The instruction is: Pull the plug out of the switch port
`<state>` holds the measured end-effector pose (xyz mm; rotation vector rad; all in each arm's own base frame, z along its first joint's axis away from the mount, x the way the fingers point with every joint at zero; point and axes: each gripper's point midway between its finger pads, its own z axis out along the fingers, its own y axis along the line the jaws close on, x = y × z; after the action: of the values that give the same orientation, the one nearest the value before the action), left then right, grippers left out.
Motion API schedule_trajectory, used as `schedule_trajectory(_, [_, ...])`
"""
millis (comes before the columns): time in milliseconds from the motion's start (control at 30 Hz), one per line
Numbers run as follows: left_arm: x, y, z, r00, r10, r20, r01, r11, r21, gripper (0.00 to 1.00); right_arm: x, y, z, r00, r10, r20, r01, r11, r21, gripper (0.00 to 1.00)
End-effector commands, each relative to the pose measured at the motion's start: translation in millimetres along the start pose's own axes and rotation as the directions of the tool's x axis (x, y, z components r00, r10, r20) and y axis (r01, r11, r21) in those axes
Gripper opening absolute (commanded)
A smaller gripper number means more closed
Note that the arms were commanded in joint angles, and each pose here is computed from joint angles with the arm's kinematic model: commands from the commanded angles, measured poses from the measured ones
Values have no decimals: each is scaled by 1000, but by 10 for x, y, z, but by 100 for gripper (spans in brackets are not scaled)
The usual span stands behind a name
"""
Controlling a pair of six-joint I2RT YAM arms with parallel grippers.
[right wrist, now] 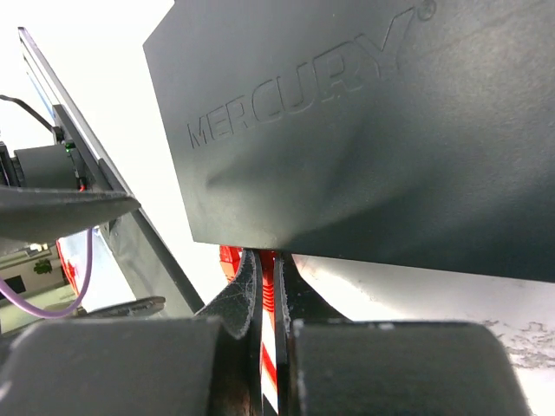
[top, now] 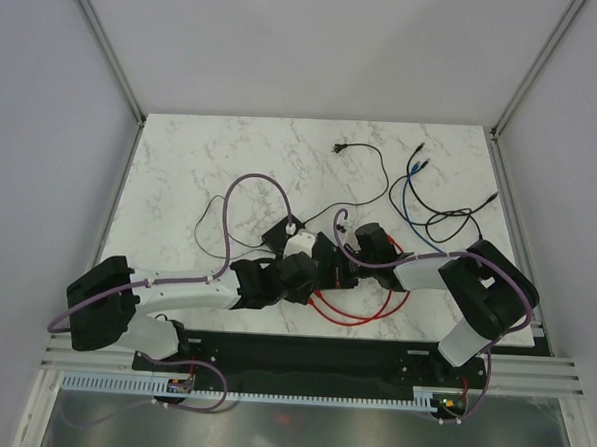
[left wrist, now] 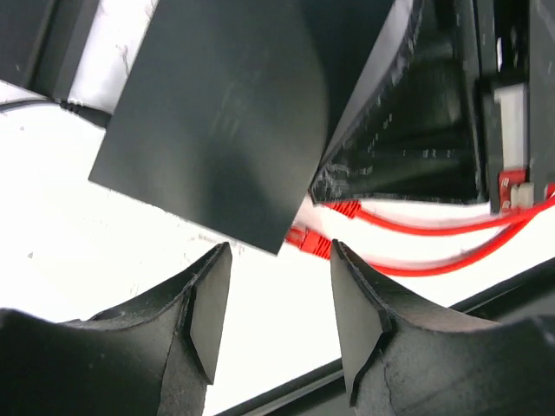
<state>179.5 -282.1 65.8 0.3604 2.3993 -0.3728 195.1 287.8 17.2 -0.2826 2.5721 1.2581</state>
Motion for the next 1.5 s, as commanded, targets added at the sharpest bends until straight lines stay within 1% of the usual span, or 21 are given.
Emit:
schedule_trajectory(0, [-18,72,-52,996,84,34,-81,993,-85,58,235,-337,-45,998,35,-51,-27,990,140,0])
schedule_trajectory(67, [83,71,26,995,101,-3,-101,988,-117,58,209,-328,-51,999,32,-43,-26,990,141,0])
schedule_trajectory(100, [20,15,26,995,99,7,-97,987,-128,57,206,-320,-49,999,35,-42,-28,990,140,0])
schedule_trajectory(133, [79,80,41,993,115,-29,-118,978,-170,57,199,-310,-49,999,34,-41,-29,990,138,0])
schedule_trajectory(233, [118,123,130,991,114,-76,-129,959,-253,55,178,-284,-65,999,36,-31,-32,991,132,0])
schedule_trajectory(333, [129,155,184,988,121,-98,-145,941,-305,54,177,-263,-86,999,37,-24,-33,991,127,0])
schedule_trajectory(533, [117,158,194,990,107,-92,-131,940,-315,53,225,-303,-92,999,40,-32,-35,990,137,0])
schedule_trajectory(633, [133,158,244,989,103,-110,-134,938,-320,54,240,-314,-87,999,39,-36,-33,990,139,0])
schedule_trajectory(767, [149,202,312,987,63,-148,-108,942,-318,53,287,-337,-93,999,35,-39,-29,988,149,0])
schedule_trajectory(933, [152,184,367,985,46,-164,-96,945,-314,53,362,-305,-81,999,9,-44,-2,987,163,0])
schedule_trajectory(1067, [156,168,407,984,37,-177,-91,947,-308,53,399,-312,-96,999,-19,-49,29,978,207,0])
schedule_trajectory(1133, [161,168,409,983,37,-178,-91,947,-307,53,368,-335,-119,999,-35,-27,41,971,235,0])
schedule_trajectory(1233, [162,175,411,983,34,-179,-89,948,-306,53,341,-417,-169,998,-64,-8,64,947,314,0])
schedule_trajectory(1267, [163,180,410,983,33,-180,-87,948,-306,53,332,-418,-176,998,-66,-2,63,947,316,0])
schedule_trajectory(1333, [162,180,408,983,32,-179,-87,948,-305,53,346,-390,-188,999,-51,4,47,951,305,0])
schedule_trajectory(1433, [159,175,407,983,28,-179,-81,951,-299,53,355,-202,-123,1000,-26,15,22,981,192,0])
schedule_trajectory(1467, [166,179,410,983,26,-180,-79,952,-297,53,372,-161,-107,1000,13,17,-16,985,170,0])
